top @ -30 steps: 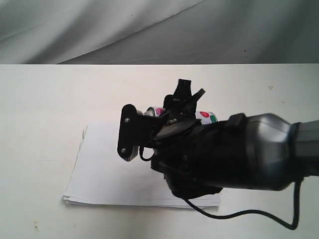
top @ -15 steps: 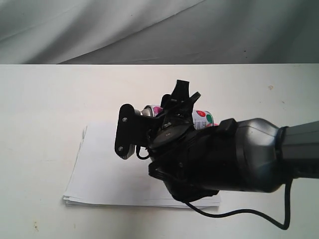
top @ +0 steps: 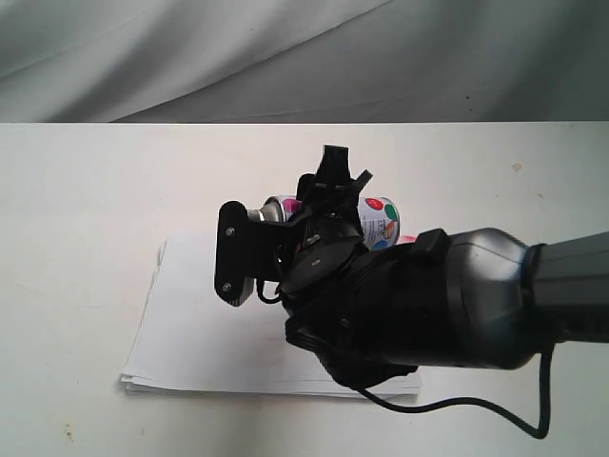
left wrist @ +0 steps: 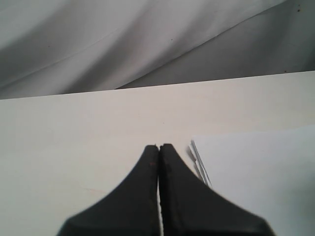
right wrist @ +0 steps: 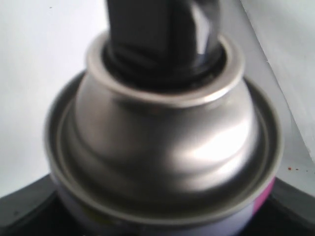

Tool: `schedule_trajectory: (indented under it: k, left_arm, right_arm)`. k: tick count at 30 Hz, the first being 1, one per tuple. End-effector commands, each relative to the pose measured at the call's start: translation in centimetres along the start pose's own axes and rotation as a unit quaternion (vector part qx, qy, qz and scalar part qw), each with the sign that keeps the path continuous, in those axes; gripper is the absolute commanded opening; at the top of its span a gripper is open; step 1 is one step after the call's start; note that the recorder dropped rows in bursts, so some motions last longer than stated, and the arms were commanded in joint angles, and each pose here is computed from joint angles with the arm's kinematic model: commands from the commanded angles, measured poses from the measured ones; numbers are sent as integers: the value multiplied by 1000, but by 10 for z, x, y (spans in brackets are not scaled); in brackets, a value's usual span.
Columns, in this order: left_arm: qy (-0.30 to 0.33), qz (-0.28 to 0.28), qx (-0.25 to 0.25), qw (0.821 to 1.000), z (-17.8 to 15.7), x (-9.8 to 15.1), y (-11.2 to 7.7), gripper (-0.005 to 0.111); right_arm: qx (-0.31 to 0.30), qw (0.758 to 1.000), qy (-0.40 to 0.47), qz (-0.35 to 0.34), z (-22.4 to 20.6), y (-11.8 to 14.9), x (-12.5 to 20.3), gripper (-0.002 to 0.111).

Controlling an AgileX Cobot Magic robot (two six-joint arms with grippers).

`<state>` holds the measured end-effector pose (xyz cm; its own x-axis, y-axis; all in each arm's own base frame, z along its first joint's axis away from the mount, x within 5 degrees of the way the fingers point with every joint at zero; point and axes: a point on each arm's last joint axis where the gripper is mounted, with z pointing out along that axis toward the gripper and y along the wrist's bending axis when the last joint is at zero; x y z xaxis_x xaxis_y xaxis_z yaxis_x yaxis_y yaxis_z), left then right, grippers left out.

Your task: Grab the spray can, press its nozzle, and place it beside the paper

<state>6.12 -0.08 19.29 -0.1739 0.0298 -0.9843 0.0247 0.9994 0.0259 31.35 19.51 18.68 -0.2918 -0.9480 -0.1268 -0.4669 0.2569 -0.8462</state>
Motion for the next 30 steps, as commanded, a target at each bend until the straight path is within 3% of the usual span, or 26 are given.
schedule_trajectory:
  k: [1,4,6,7,10,11,18,23,30]
  left_arm:
    - [-1,-4,3,1000,0,1,-1,0]
    - [-23,103,-8,994,0,-3,1,0]
    - [-48,119,-9,992,0,-8,1,0]
    - [-60,108,-7,992,-1,-10,0,0]
    - [-84,-9,7,996,-1,-14,-1,0]
    - [-88,-18,9,996,-1,-15,-1,0]
    - [-93,-21,9,995,-2,-16,-1,0]
    - [-147,-30,14,989,-4,-25,-2,0]
    - [-207,-206,55,955,-8,-37,-2,0]
  right_arm:
    - [21,1000,-9,-3,-3,-8,-4,0]
    - [21,1000,-9,-3,-3,-8,-4,0]
    - [21,1000,-9,-3,-3,-8,-4,0]
    - [21,1000,-9,-3,-3,-8,-4,0]
    - [21,1000,-9,-3,-3,-8,-4,0]
    - [21,1000,-9,-3,-3,-8,-4,0]
    - [20,1000,-11,-4,-3,-8,-4,0]
    - [20,1000,-11,-4,-3,-8,-4,0]
    - [20,1000,-10,-2,-3,-8,-4,0]
